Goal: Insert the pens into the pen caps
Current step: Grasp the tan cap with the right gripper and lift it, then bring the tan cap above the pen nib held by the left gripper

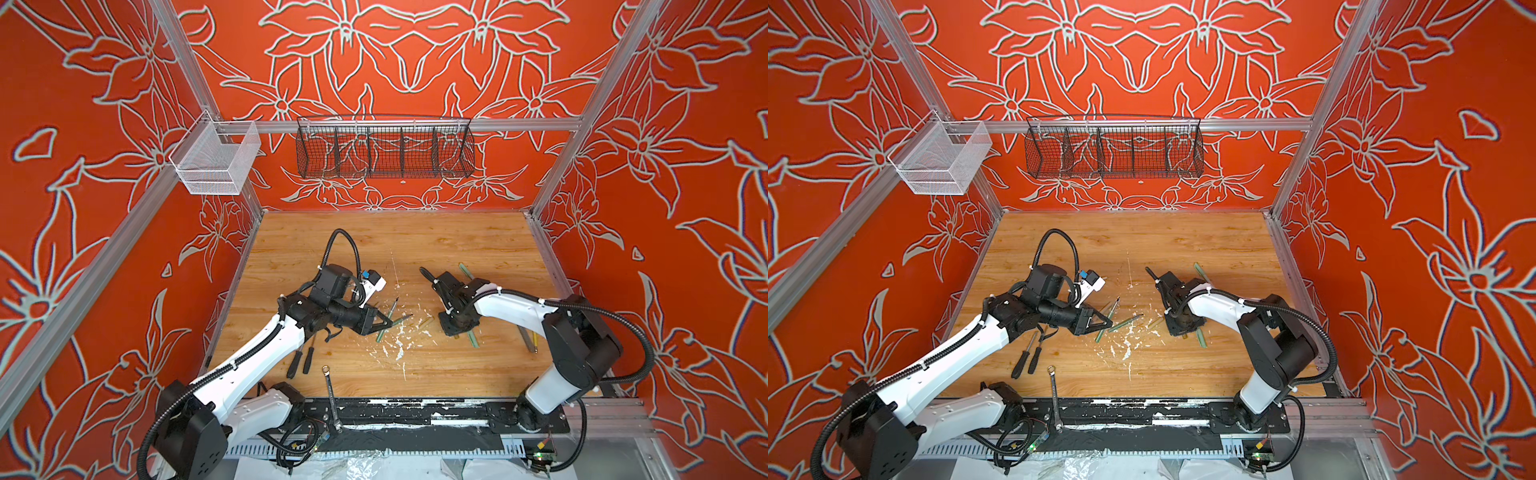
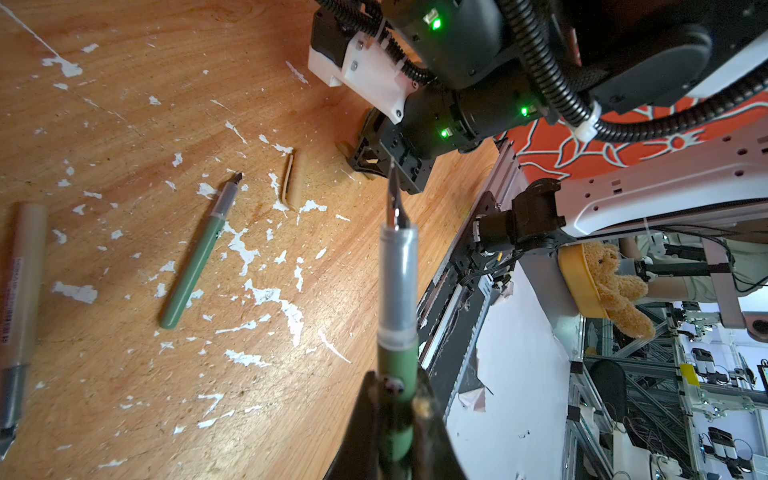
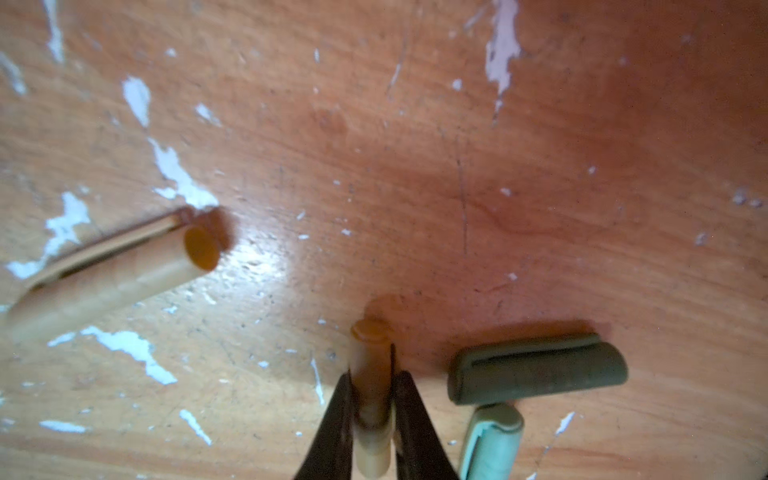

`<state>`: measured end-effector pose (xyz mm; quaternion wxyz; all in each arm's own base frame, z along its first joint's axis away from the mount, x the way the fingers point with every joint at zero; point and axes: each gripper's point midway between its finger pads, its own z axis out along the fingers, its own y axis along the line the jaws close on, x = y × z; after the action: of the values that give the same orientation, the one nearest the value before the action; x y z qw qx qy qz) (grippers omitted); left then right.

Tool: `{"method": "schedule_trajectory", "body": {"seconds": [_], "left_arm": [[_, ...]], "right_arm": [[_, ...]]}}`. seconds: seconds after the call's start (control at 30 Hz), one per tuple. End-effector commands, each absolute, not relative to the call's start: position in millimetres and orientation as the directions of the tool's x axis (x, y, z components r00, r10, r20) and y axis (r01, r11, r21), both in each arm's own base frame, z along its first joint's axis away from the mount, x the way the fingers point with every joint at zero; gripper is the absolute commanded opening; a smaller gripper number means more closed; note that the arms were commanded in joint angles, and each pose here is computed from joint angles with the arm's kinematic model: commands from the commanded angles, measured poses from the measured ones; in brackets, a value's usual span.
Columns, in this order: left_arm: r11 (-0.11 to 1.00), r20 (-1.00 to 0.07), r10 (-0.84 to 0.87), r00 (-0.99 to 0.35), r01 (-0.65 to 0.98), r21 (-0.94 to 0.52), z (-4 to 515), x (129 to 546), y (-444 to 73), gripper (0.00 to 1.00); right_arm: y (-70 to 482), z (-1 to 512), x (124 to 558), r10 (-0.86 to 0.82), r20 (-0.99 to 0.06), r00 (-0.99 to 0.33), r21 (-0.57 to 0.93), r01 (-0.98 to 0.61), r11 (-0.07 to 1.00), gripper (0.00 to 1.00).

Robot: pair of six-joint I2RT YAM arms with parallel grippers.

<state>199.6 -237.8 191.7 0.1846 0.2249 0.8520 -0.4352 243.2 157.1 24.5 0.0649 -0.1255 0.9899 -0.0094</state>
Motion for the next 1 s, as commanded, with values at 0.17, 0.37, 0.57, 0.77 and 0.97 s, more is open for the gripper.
{"method": "schedule_trajectory", "body": {"seconds": [0.17, 0.37, 0.57, 0.77, 0.97], "left_arm": [[0.486, -0.529, 0.245, -0.812, 0.575, -0.658, 200, 198, -245, 0.00], [0.500, -0.508, 0.234, -0.829, 0.551, -0.668, 190, 199, -250, 0.00], [0.478, -0.491, 0.214, -0.845, 0.529, -0.701, 175, 199, -268, 0.00], [0.446, -0.493, 0.224, -0.841, 0.538, -0.715, 151, 201, -284, 0.00], [0.424, -0.507, 0.221, -0.833, 0.551, -0.719, 130, 208, -292, 0.00]], "right_arm": [[189, 39, 255, -0.241, -0.193, -0.951, 0.096, -0.263, 0.960, 0.16], [219, 68, 264, -0.237, -0.322, -0.916, 0.245, -0.323, 0.914, 0.16], [228, 95, 271, -0.219, -0.396, -0.892, 0.285, -0.346, 0.894, 0.16], [246, 131, 281, -0.130, -0.482, -0.866, 0.392, -0.346, 0.853, 0.16], [255, 161, 295, 0.037, -0.521, -0.853, 0.498, -0.268, 0.825, 0.16]]}}
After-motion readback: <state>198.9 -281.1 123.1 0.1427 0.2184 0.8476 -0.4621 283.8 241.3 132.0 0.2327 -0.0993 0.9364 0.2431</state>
